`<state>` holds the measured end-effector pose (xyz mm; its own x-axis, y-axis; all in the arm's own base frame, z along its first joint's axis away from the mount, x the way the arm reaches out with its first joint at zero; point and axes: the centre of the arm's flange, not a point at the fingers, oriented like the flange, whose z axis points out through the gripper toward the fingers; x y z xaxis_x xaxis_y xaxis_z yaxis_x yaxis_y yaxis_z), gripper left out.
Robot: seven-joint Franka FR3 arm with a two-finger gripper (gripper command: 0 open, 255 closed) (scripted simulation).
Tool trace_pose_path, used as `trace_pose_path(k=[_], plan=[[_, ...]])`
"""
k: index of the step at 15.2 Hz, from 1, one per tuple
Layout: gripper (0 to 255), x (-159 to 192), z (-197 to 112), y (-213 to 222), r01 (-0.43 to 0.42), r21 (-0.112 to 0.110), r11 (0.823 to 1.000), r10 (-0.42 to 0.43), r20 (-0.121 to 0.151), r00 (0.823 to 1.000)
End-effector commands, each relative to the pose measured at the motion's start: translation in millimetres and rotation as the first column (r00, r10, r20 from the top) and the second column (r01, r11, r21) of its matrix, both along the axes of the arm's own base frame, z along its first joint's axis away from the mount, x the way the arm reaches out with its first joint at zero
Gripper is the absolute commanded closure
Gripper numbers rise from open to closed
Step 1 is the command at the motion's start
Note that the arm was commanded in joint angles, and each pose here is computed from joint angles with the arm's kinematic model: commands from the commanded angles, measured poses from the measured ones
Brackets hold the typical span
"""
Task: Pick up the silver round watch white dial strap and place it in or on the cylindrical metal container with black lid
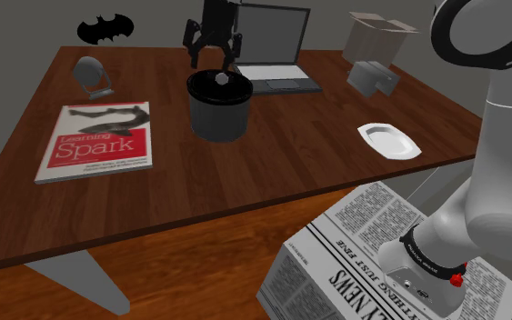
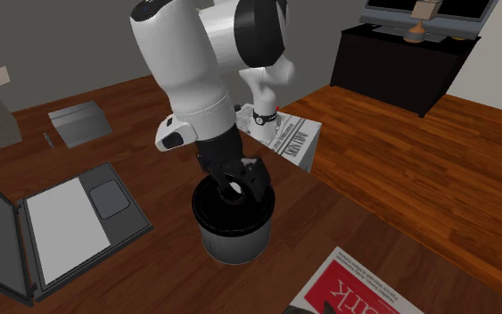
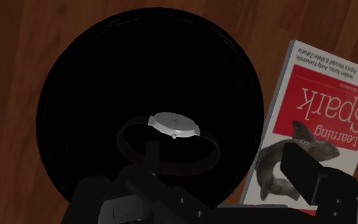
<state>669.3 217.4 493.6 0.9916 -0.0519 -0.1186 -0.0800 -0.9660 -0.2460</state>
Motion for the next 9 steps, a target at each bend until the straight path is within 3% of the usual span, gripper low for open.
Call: trace_pose_path(k=[1,3,9], plan=[[0,1.9,20.1,-4.9,0.0,0.0,1.0,0.0,0.0,1.0],[0,4.3,42.8,-10.9,0.0,0.0,1.0,0.0,0.0,1.0],[0,4.3,42.8,-10.9,0.0,0.0,1.0,0.0,0.0,1.0]])
